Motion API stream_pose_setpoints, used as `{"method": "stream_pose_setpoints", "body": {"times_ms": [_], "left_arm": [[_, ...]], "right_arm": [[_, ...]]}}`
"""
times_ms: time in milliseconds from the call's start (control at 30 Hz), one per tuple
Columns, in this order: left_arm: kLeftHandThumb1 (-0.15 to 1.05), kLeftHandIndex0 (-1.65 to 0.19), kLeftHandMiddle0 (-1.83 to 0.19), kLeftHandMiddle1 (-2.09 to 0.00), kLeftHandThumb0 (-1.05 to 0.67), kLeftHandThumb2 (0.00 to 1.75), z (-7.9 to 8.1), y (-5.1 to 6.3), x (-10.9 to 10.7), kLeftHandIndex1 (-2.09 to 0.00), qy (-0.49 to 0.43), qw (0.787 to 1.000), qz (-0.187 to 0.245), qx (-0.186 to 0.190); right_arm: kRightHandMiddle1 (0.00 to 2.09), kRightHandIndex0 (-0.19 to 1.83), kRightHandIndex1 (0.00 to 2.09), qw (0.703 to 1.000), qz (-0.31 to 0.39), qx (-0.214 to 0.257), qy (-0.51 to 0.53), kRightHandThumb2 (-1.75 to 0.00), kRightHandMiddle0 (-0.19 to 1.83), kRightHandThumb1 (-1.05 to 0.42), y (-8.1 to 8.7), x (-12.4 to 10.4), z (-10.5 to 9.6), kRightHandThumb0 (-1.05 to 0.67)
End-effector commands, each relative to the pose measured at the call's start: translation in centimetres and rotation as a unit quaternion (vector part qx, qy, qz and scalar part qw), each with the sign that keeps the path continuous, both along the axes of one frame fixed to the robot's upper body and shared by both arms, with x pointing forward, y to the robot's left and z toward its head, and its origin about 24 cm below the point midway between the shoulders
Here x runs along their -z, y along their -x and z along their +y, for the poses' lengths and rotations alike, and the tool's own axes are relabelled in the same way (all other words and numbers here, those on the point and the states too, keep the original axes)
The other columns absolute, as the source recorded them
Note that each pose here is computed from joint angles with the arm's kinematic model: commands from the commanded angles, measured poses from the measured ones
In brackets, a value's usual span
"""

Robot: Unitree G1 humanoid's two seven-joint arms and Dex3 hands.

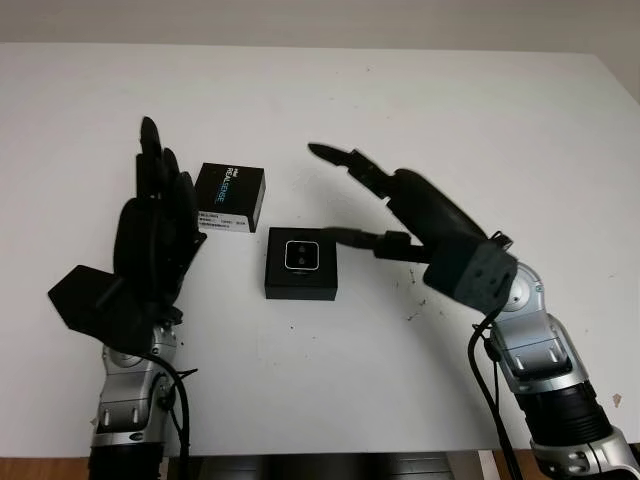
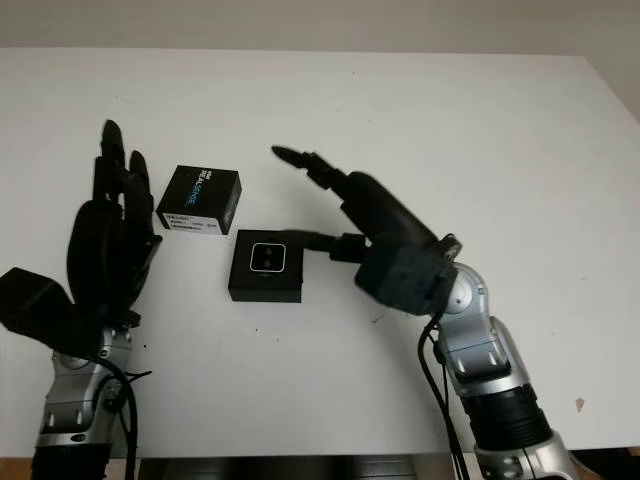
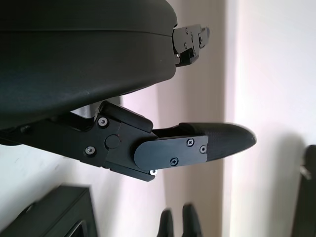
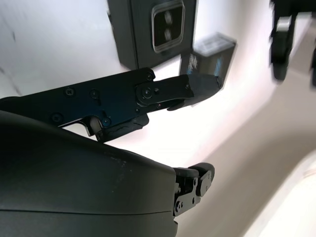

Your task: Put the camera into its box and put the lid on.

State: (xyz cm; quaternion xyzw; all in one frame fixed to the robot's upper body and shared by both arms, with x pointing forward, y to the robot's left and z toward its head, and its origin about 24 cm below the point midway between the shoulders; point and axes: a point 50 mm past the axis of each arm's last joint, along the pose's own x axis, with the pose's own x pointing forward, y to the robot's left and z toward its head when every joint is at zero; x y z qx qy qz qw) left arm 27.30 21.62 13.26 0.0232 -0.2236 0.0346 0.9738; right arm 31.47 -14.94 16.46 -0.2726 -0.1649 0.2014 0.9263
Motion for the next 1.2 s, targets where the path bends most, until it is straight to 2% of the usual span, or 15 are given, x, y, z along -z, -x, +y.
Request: {"method": "stream_pose_setpoints", "body": {"times_ms": [0, 133, 267, 333, 467, 600, 667, 733, 800, 933, 1100, 1167], "left_arm": [[1.05, -0.01, -0.02, -0.09, -0.62, 0.25, 1.0, 0.3, -1.7, -0.11, -0.042, 0.999, -0.023, -0.013], [1.03, -0.15, -0.23, -0.11, -0.59, 0.08, 2.8, 0.2, -3.3, -0.15, -0.131, 0.99, -0.012, -0.053], [0.98, -0.24, -0.32, -0.12, -0.58, 0.04, 4.4, -0.4, -4.7, -0.18, -0.215, 0.975, 0.004, -0.06], [0.97, -0.22, -0.3, -0.09, -0.66, 0.05, 5.3, -0.9, -5.5, -0.16, -0.305, 0.95, 0.028, -0.065], [0.91, -0.13, -0.16, -0.03, -0.77, 0.03, 6.3, -2.4, -6.9, -0.09, -0.434, 0.896, 0.082, -0.041], [0.88, -0.01, -0.01, -0.01, -0.77, 0.04, 5.9, -4.3, -7.8, -0.02, -0.549, 0.828, 0.117, -0.01], [0.86, 0.05, 0.06, -0.02, -0.77, 0.04, 5.4, -5.3, -7.9, -0.02, -0.582, 0.804, 0.121, 0.009], [0.85, 0.06, 0.08, -0.03, -0.79, 0.04, 5.0, -6.1, -7.8, -0.02, -0.608, 0.784, 0.127, 0.019], [0.85, 0.07, 0.09, -0.04, -0.8, 0.04, 4.6, -6.7, -7.5, -0.02, -0.617, 0.776, 0.13, 0.029], [0.84, 0.1, 0.12, -0.04, -0.75, 0.05, 4.2, -7.7, -6.9, -0.02, -0.614, 0.776, 0.137, 0.041], [0.85, 0.14, 0.17, -0.04, -0.78, 0.05, 3.7, -9.0, -6.1, -0.01, -0.585, 0.8, 0.122, 0.049], [0.87, 0.14, 0.17, -0.04, -0.81, 0.06, 3.4, -9.4, -5.9, -0.02, -0.581, 0.804, 0.12, 0.047]], "right_arm": [[0.27, 0.16, 0.11, 1.0, -0.006, 0.006, -0.025, -0.17, 0.18, -1.05, -0.4, -0.7, -0.5, -0.61], [0.26, 0.15, 0.09, 0.997, -0.006, 0.0, -0.075, -0.15, 0.15, -1.05, -1.0, -1.1, -1.2, -0.56], [0.28, 0.19, 0.1, 0.996, 0.005, 0.021, -0.083, -0.26, 0.15, -1.05, -1.7, -1.2, -1.9, -0.65], [0.28, 0.22, 0.11, 0.995, 0.014, 0.031, -0.095, -0.32, 0.15, -1.05, -2.0, -0.9, -2.1, -0.66], [0.29, 0.21, 0.1, 0.992, 0.031, 0.048, -0.11, -0.37, 0.16, -1.05, -2.2, -0.2, -2.4, -0.63], [0.31, 0.2, 0.09, 0.991, 0.035, 0.057, -0.115, -0.37, 0.16, -1.05, -2.1, 0.3, -2.3, -0.64], [0.33, 0.21, 0.09, 0.991, 0.034, 0.06, -0.115, -0.36, 0.15, -1.05, -2.0, 0.5, -2.2, -0.66], [0.49, 0.21, 0.08, 0.991, 0.034, 0.061, -0.115, -0.37, 0.07, -1.05, -1.9, 0.7, -2.1, -0.66], [0.55, 0.21, 0.08, 0.991, 0.035, 0.063, -0.115, -0.37, 0.03, -1.05, -1.9, 0.9, -2.0, -0.67], [0.59, 0.21, 0.07, 0.991, 0.035, 0.066, -0.115, -0.37, 0.01, -1.05, -1.8, 1.0, -2.1, -0.66], [0.62, 0.22, 0.08, 0.991, 0.039, 0.076, -0.107, -0.37, 0.02, -1.05, -1.9, 1.3, -2.2, -0.67], [0.63, 0.23, 0.08, 0.991, 0.038, 0.079, -0.104, -0.36, 0.03, -1.05, -1.9, 1.4, -2.2, -0.67]]}}
